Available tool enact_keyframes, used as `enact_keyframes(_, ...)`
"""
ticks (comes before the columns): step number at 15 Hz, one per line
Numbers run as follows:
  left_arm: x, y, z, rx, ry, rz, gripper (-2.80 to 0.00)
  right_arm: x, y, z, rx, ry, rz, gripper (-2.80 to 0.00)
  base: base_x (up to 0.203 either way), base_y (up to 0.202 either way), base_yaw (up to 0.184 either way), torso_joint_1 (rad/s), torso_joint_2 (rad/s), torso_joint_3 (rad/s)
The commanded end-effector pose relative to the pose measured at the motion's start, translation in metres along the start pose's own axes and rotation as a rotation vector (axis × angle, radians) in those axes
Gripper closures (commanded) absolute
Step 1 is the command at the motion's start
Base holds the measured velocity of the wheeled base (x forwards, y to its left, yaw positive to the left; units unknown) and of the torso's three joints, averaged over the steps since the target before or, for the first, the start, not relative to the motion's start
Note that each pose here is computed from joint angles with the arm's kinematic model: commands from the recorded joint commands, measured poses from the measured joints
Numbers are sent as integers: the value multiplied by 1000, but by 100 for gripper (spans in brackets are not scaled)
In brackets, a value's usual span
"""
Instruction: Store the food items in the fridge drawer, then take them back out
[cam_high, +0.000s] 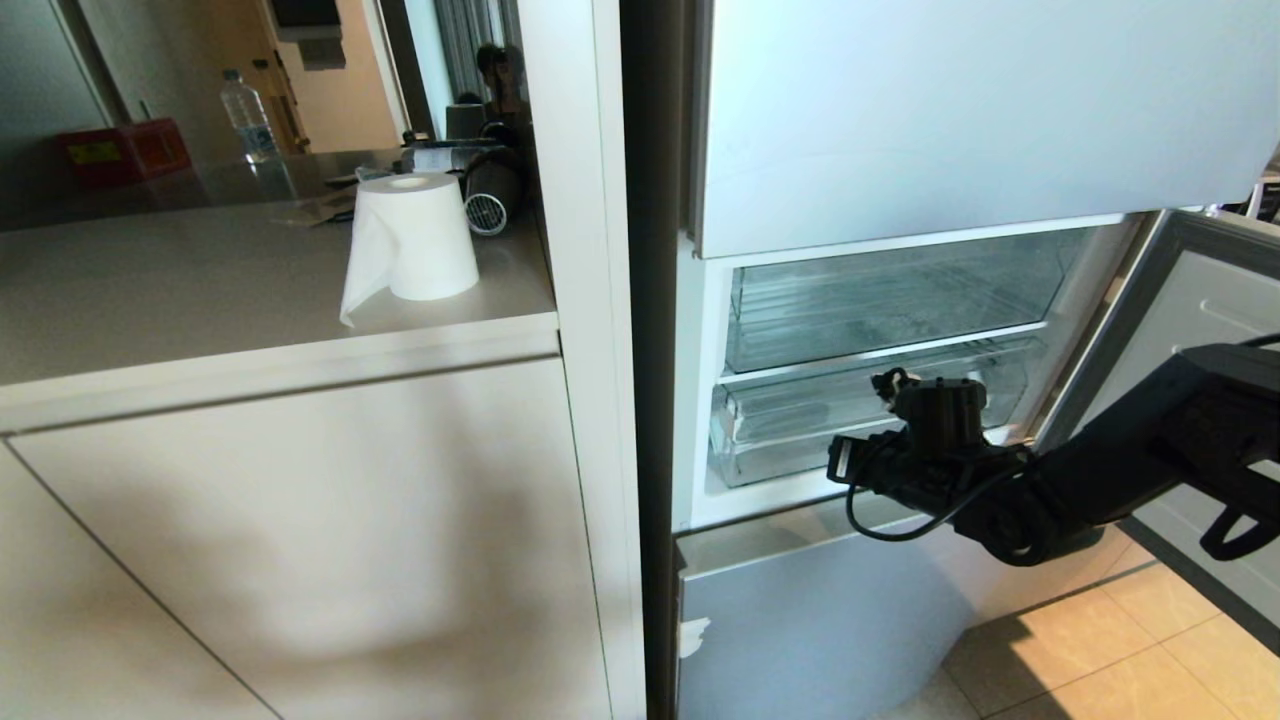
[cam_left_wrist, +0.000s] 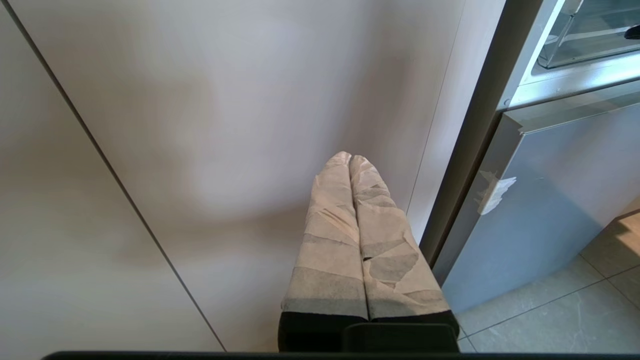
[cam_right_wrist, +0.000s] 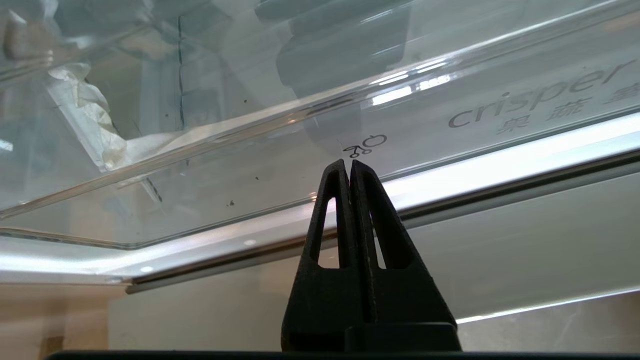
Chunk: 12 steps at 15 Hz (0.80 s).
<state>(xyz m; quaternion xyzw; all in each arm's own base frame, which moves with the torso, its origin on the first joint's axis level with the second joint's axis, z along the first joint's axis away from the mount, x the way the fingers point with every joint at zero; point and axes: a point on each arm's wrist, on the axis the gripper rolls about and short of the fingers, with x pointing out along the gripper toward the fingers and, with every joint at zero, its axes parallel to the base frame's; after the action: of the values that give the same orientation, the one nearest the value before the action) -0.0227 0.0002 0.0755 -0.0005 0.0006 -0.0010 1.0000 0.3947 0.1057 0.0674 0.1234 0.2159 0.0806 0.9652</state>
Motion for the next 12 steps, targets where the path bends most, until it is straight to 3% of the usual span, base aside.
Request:
enact_keyframes(1,0,0,0,-1,0,0,0,5,1,2,16,-13,5,0,0,0,0,0,0,0)
enact_keyframes(7,0,0,0,-1,0,0,0,-4,2,1,44,-6,-1,0,0,0,0,0,0,0)
enact_keyframes(12,0,0,0,-1,0,0,0,-106,18,17,29,-50,62,0,0,0,0,0,0,0)
